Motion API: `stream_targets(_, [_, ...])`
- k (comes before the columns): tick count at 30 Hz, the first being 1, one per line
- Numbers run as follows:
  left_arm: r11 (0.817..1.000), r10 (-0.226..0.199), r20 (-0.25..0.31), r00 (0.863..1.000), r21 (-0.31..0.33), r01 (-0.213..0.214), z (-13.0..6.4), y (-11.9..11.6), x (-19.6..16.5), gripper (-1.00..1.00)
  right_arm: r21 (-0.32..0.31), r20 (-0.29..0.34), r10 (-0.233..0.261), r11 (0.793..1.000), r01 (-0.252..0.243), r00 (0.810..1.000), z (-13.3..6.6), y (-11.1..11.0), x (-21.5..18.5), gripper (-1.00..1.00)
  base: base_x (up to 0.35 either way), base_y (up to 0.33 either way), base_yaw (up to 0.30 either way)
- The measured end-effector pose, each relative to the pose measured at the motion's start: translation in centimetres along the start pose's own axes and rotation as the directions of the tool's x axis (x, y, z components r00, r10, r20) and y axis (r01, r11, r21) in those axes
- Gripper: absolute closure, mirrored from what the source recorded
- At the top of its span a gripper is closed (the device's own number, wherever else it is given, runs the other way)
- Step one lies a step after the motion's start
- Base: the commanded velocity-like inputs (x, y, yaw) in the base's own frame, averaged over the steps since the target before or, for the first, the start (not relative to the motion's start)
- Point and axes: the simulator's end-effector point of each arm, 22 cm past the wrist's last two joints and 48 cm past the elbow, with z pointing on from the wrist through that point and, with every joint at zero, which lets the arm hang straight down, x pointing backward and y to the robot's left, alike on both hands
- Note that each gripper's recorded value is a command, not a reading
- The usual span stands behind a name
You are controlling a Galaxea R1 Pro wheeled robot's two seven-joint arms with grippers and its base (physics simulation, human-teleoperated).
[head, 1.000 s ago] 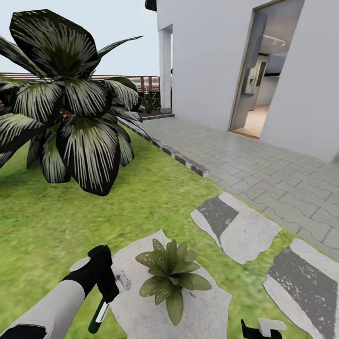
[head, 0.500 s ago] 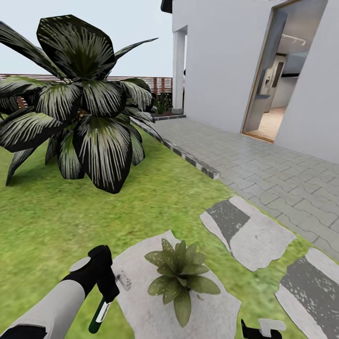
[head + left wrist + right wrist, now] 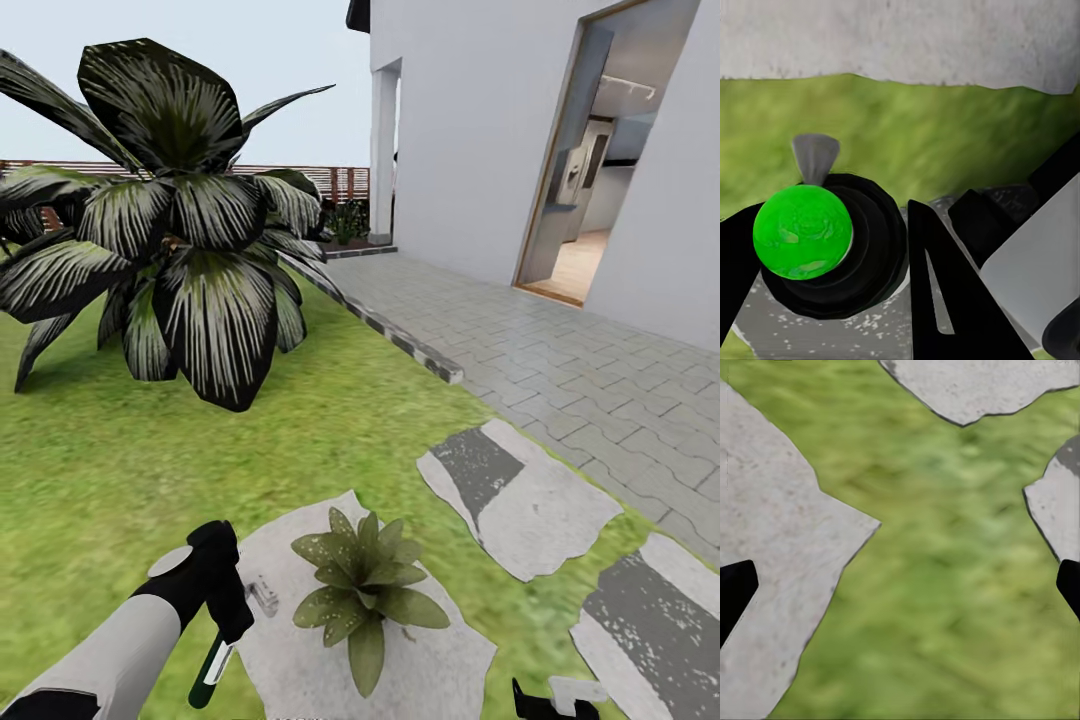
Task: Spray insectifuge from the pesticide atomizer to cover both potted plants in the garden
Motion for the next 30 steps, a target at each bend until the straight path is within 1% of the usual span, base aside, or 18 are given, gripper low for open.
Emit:
stream_targets(5, [1.0, 0.0, 0.001, 1.0, 0.0, 0.0, 0.0, 0.0, 0.0, 1.0, 0.0, 0.0, 0.0, 1.0, 0.0, 1.0, 0.0, 0.0, 0.01, -1.0, 0.0, 0.0, 0.26])
stream_targets(10, [1.0, 0.0, 0.001, 1.0, 0.001, 0.0, 0.0, -0.03, -0.04, 1.0, 0.0, 0.0, 0.0, 1.0, 0.0, 1.0, 0.0, -0.01, -0.01, -1.0, -0.001, -0.05, 0.042])
stream_targets(15, [1.0, 0.0, 0.002, 1.0, 0.001, 0.0, 0.02, -0.04, -0.06, 1.0, 0.0, 0.0, 0.0, 1.0, 0.0, 1.0, 0.0, -0.02, 0.0, -1.0, -0.097, -0.218, 0.001])
stream_targets(30, [1.0, -0.001, 0.001, 1.0, 0.002, 0.001, 0.05, -0.04, -0.01, 1.0, 0.0, 0.001, 0.0, 1.0, 0.0, 1.0, 0.0, -0.02, 0.0, -1.0, -0.155, -0.241, 0.0])
